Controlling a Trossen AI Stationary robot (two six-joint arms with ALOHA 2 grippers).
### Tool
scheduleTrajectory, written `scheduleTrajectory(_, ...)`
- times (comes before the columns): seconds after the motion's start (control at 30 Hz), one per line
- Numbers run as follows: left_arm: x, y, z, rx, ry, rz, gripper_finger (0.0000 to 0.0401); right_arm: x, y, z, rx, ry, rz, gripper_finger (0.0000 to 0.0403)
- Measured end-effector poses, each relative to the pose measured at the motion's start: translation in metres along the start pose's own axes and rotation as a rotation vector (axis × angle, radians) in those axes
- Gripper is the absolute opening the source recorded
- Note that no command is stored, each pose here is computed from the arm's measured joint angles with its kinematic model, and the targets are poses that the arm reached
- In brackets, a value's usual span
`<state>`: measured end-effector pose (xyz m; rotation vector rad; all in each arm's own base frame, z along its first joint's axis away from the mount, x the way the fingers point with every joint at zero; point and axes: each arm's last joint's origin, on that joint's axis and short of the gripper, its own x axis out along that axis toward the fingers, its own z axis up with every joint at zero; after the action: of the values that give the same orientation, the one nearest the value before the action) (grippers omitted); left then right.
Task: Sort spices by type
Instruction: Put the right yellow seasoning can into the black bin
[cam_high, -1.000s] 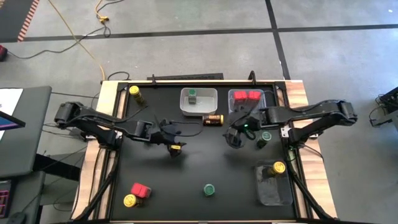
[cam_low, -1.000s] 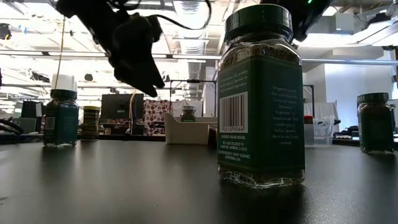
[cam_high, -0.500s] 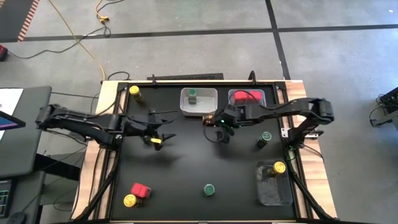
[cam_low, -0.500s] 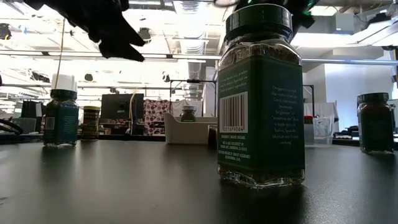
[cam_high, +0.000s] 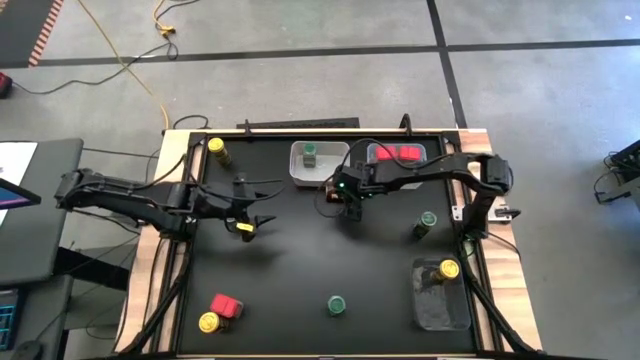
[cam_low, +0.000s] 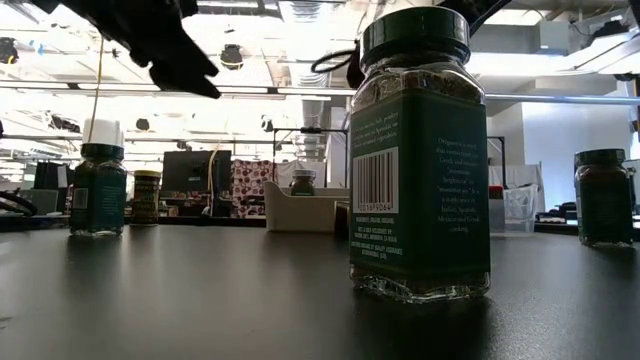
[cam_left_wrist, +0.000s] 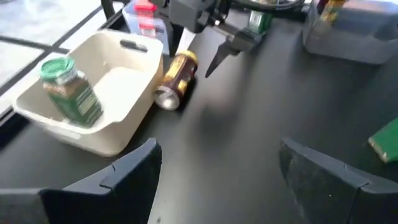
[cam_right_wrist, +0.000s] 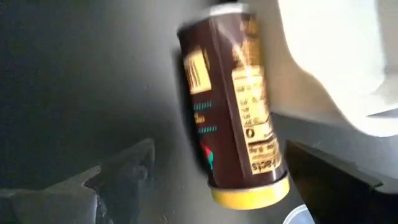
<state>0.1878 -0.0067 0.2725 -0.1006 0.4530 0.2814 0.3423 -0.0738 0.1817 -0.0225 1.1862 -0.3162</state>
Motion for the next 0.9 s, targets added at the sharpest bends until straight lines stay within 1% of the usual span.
scheduleTrajectory(0.07, -0.002, 0.001, 0.0, -0.001, 0.002, 0.003, 0.0309, 0.006, 0.0, -0.002, -0.005, 0.03, 0.0, 0.0379)
scheduleTrajectory(0.3, -0.007, 0.006, -0.003, 0.001, 0.026, 0.021, 0.0309, 0.016, 0.003, -0.004, -0.033, 0.059, 0.001, 0.0353)
scheduleTrajectory(0.63, -0.006, 0.008, -0.002, -0.008, 0.019, 0.035, 0.0309, 0.009, 0.018, -0.002, -0.069, 0.034, 0.019, 0.03)
scheduleTrajectory(0.73, -0.006, 0.008, -0.002, -0.014, 0.018, 0.037, 0.0309, 0.013, 0.019, -0.002, -0.074, 0.033, 0.02, 0.0292)
scheduleTrajectory(0.9, -0.006, 0.008, -0.002, -0.021, 0.017, 0.037, 0.0309, 0.019, 0.017, -0.001, -0.059, 0.025, 0.018, 0.0291)
